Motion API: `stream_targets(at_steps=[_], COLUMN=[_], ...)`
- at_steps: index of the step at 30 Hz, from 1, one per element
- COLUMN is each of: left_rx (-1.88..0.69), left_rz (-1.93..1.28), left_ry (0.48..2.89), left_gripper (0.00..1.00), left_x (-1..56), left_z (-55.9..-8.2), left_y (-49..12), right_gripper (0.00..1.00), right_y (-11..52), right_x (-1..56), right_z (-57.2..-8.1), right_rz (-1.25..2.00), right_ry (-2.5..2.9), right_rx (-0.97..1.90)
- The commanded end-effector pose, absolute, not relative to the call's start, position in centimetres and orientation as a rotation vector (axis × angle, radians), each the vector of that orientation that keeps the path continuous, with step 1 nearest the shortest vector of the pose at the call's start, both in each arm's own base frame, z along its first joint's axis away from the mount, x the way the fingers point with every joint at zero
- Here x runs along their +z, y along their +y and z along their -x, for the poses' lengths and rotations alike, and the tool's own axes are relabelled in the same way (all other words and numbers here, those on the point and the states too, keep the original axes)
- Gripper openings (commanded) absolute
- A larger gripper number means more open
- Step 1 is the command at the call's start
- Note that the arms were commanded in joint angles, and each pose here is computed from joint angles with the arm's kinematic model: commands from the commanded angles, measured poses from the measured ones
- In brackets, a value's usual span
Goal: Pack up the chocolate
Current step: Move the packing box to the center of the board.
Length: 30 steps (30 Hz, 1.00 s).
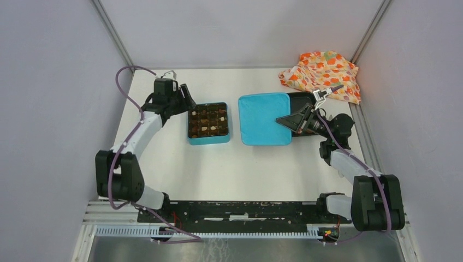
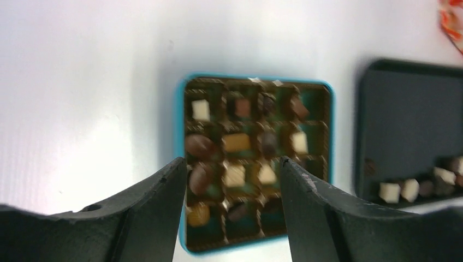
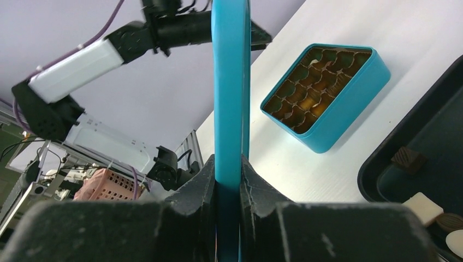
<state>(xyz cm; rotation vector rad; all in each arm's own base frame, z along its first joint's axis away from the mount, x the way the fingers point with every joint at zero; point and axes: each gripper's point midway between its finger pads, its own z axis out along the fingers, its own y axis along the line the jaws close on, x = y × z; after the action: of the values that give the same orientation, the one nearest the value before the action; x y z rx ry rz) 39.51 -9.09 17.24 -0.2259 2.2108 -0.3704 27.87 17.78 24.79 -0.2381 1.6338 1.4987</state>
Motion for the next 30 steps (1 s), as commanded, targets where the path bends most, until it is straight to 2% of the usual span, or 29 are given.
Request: stream_targets(at_steps=[1,4,11,18,22,28,30], left_rx=[-0.301,-0.255,-0.338,-0.434,-0.464,-0.483,-0.48], left_rz=[0.232,0.207,0.098,0.047,0.062,0.136,0.166], left_ry=[2.259,2.33,2.459,2.449,2.439,2.43,2.45], left_gripper=[0.7,0.72,0.67,0.66,0.62,0.64,0.62], left_x=[16.9,15.2,10.3,10.0,9.9,9.6,8.8], left_z=[-43.4,-45.4,-46.9,-48.2,-49.1,-50.0,-50.3], left_y=[-6.1,-5.0,-6.0,-7.5,-7.9,-7.9,-7.9], right_gripper=[0.0,0.0,0.0,0.0,0.0,0.0,0.0], right_y=[17.7,17.8,17.8,17.9,17.7,17.7,17.7], right_x=[25.9,25.6,25.4,25.5,25.5,25.4,25.2], right_z=[-27.6,-27.6,-27.6,-27.6,-27.6,-27.7,-27.8], right_rz=[0.291,0.289,0.3,0.31,0.309,0.309,0.309], right_ry=[1.572,1.581,1.591,1.589,1.588,1.592,1.595], right_rx=[1.486,1.492,1.504,1.502,1.496,1.498,1.497])
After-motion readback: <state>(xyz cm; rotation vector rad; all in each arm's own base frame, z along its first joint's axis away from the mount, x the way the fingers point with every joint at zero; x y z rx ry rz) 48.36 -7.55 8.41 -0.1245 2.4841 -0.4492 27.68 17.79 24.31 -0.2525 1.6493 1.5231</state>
